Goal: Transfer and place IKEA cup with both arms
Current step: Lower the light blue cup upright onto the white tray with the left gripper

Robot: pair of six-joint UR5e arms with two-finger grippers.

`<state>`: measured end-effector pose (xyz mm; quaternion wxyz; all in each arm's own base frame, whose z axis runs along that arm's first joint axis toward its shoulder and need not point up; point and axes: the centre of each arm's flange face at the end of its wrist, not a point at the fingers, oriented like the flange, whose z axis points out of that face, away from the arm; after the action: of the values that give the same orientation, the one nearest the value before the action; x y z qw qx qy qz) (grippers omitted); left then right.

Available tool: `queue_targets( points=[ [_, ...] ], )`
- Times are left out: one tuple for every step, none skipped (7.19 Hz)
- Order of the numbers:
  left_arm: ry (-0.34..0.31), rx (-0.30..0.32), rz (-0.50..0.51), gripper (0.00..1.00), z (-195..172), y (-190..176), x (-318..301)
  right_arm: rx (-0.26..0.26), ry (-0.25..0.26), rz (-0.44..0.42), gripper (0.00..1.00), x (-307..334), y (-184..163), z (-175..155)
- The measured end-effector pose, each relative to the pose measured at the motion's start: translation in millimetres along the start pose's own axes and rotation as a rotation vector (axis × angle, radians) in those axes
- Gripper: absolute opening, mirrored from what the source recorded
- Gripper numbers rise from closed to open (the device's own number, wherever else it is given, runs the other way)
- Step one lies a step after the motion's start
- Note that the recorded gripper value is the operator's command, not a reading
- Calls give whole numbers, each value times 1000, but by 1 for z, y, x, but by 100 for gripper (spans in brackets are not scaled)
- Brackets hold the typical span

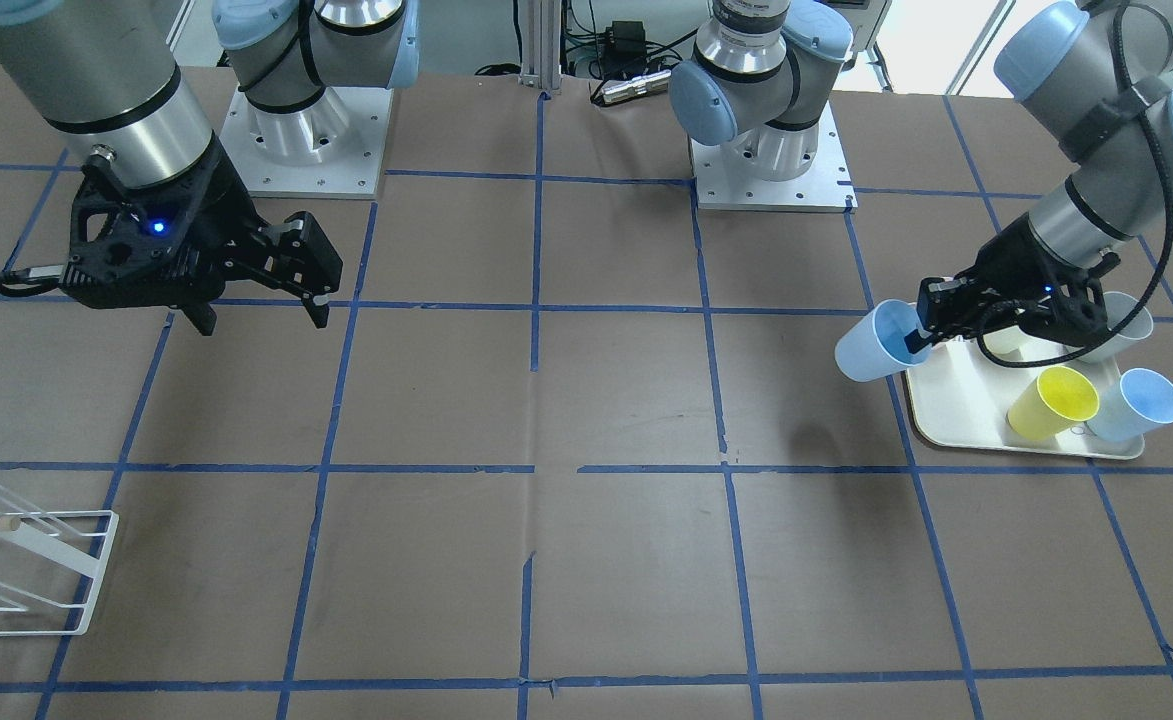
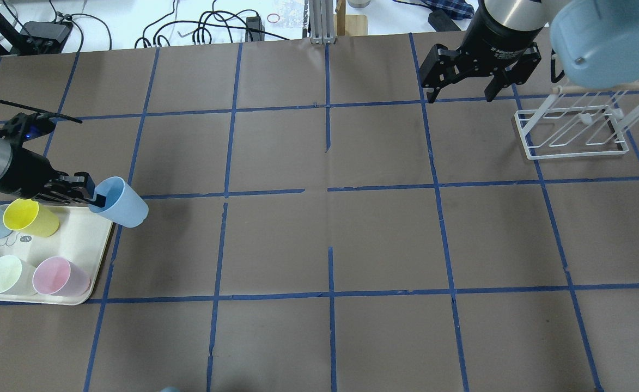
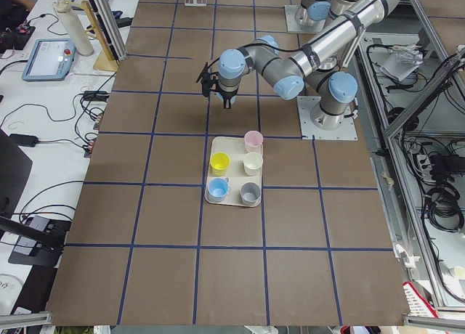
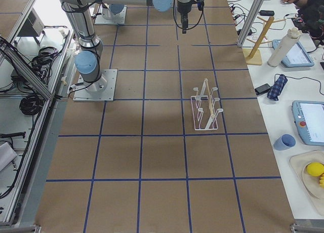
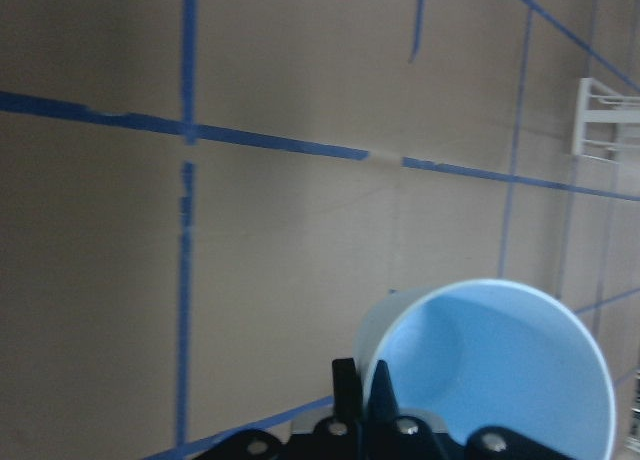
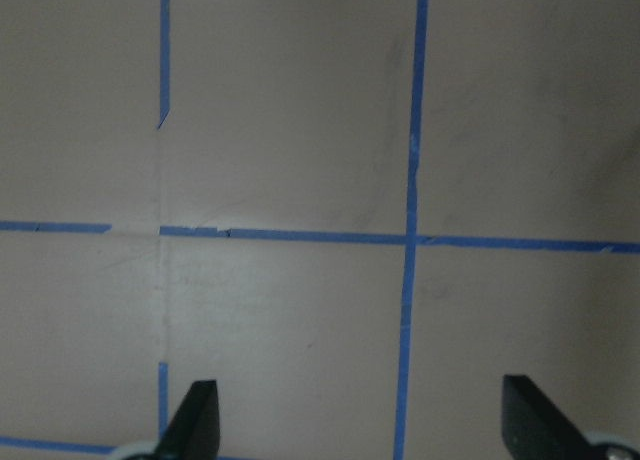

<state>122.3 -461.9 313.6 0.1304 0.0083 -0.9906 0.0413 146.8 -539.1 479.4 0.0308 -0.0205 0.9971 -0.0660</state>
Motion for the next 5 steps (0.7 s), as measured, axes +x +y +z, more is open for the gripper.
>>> queue_targets(
  points=[
    [-74,22,12,0,3,-4,-21,44,15,-2,100,0,-4,-3],
    [-131,34,25,0,8,-9,-37,70,22,-3,100,0,-6,-6],
    [-180,36,36,0,15,-13,-52,73,34,-4,100,0,-6,-7],
    [-204,33,40,0,21,-15,-63,55,59,-5,100,2,-5,-6],
    [-211,30,34,0,25,-14,-74,30,82,-8,100,2,-2,-5]
  ],
)
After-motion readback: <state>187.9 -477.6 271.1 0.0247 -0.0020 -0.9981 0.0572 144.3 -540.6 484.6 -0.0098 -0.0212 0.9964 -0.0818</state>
